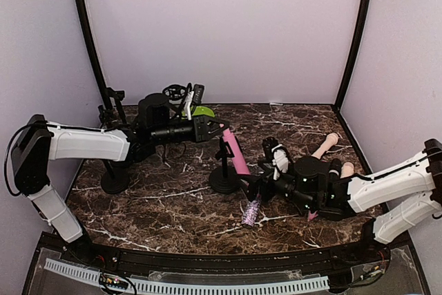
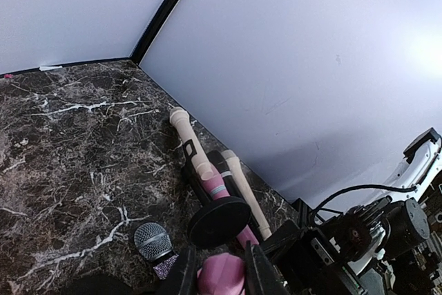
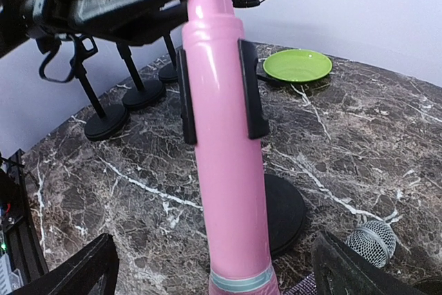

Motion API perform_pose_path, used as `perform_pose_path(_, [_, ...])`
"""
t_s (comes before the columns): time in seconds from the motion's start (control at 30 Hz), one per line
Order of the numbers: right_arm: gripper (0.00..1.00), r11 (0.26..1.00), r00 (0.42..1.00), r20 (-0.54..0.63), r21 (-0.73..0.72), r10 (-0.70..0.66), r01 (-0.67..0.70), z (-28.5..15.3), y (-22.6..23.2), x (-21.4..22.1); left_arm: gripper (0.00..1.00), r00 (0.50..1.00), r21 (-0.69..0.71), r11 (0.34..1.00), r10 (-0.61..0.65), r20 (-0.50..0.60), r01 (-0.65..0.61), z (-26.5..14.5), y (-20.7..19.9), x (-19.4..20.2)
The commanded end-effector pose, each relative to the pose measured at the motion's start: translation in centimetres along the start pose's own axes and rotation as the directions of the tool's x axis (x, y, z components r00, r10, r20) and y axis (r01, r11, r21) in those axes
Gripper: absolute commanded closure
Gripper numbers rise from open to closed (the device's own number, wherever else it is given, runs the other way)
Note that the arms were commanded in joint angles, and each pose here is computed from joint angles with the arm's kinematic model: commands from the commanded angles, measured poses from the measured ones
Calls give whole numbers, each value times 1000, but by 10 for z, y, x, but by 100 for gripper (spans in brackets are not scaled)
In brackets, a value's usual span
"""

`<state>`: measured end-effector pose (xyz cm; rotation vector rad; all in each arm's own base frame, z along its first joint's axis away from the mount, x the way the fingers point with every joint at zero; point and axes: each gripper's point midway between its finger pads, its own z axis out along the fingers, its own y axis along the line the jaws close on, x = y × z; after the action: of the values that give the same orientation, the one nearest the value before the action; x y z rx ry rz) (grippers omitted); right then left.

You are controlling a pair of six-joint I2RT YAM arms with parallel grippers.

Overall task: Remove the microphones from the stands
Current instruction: Pick up the microphone from the microphone stand.

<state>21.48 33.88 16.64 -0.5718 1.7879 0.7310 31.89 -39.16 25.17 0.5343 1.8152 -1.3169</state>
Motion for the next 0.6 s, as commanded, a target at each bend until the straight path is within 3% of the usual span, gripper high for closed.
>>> perform_pose_path(0.0, [1, 998, 996, 64, -14, 54, -54, -13, 0, -15, 100, 988, -89, 986, -146, -58, 141, -5, 33, 32])
perform_pose_path(0.2, [1, 987, 977, 144, -33, 159, -156, -26, -7, -31, 100, 967, -93, 963, -254, 7, 253, -13, 34, 30])
perform_pose_path(0.37, [1, 938, 909, 234, -131, 344, -321, -40, -18, -46, 100, 936, -72, 935, -342, 87, 348, -22, 35, 26])
perform_pose_path(0.57, [1, 898, 858, 269, -184, 438, -400, -45, -22, -53, 100, 914, -48, 919, -383, 131, 392, -21, 33, 20])
